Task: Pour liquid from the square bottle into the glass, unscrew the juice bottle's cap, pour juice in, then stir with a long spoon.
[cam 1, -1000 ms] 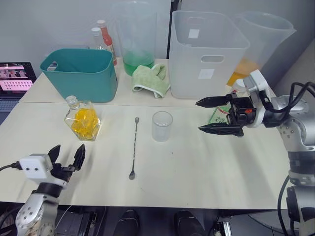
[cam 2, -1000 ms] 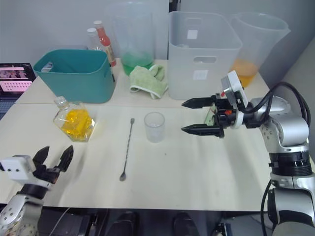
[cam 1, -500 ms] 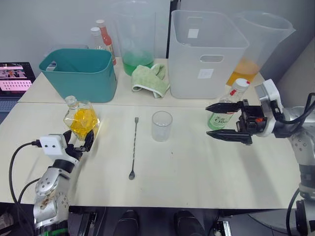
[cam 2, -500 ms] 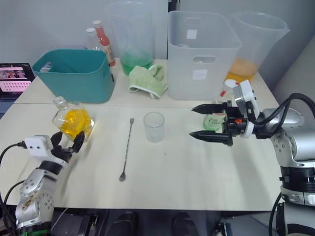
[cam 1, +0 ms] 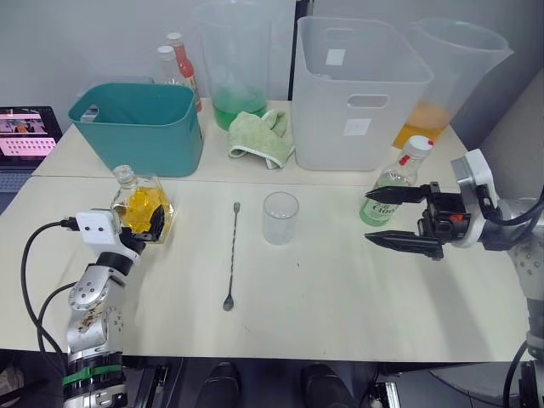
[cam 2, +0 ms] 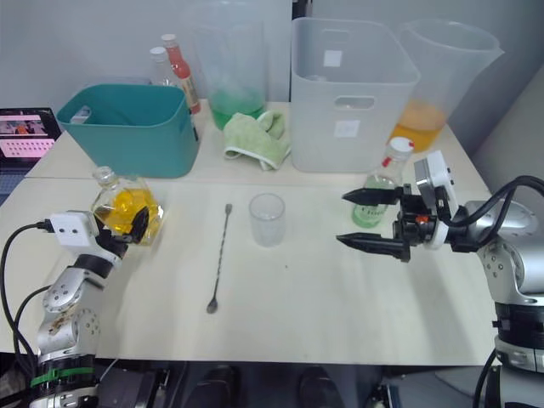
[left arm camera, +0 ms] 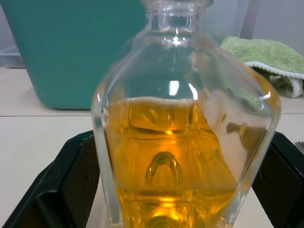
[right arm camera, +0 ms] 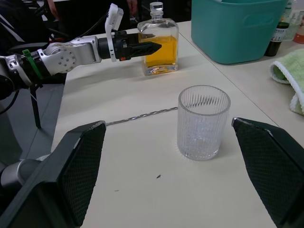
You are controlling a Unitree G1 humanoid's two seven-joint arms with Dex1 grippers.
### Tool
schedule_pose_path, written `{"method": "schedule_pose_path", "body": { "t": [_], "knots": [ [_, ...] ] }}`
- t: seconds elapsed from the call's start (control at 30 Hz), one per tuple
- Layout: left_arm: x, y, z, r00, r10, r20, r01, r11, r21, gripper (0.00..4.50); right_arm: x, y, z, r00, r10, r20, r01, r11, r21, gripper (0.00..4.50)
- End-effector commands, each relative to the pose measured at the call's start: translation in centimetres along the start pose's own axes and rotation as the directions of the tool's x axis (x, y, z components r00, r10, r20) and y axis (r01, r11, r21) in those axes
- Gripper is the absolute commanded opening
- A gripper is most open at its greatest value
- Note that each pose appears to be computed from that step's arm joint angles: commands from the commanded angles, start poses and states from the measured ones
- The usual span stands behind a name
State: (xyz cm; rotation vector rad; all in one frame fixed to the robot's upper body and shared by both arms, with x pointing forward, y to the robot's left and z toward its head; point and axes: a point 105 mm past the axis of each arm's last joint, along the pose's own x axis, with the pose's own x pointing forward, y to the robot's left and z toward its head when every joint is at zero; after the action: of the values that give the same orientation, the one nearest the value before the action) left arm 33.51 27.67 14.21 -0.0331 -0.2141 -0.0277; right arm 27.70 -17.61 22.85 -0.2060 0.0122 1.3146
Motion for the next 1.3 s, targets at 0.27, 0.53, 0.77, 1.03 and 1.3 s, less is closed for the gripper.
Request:
{"method": "schedule_pose_path", "body": {
  "t": [0.27,0.53,0.77,1.03,1.3],
  "knots": [
    [0.1,0.4,1.0,0.999,0.015,0.032,-0.015,1.000,0.022,2.80,0.2,0.4,1.4,1.000,-0.005,0.019,0.006,0.999,-0.054,4.50],
    [-0.6,-1.4,6.8,0.966,-0.190,0.176,0.196,0.981,-0.016,2.80,0.2,0.5,1.4,1.000,0.008,0.028,-0.006,0.999,-0.045,4.50],
    [-3.0,-7.4,10.1,0.784,-0.609,0.122,0.616,0.787,-0.028,2.80,0.0,0.9,1.3,0.999,0.029,0.032,-0.028,0.999,-0.021,4.50],
    [-5.5,-13.3,10.4,0.475,-0.880,-0.001,0.877,0.474,-0.081,2.80,-0.8,1.8,1.0,0.999,0.026,0.026,-0.026,1.000,0.001,4.50],
    [-6.2,-18.3,8.3,0.220,-0.974,-0.051,0.973,0.223,-0.066,2.80,-2.2,3.5,0.8,1.000,-0.008,-0.009,0.008,0.999,0.050,4.50]
  ]
}}
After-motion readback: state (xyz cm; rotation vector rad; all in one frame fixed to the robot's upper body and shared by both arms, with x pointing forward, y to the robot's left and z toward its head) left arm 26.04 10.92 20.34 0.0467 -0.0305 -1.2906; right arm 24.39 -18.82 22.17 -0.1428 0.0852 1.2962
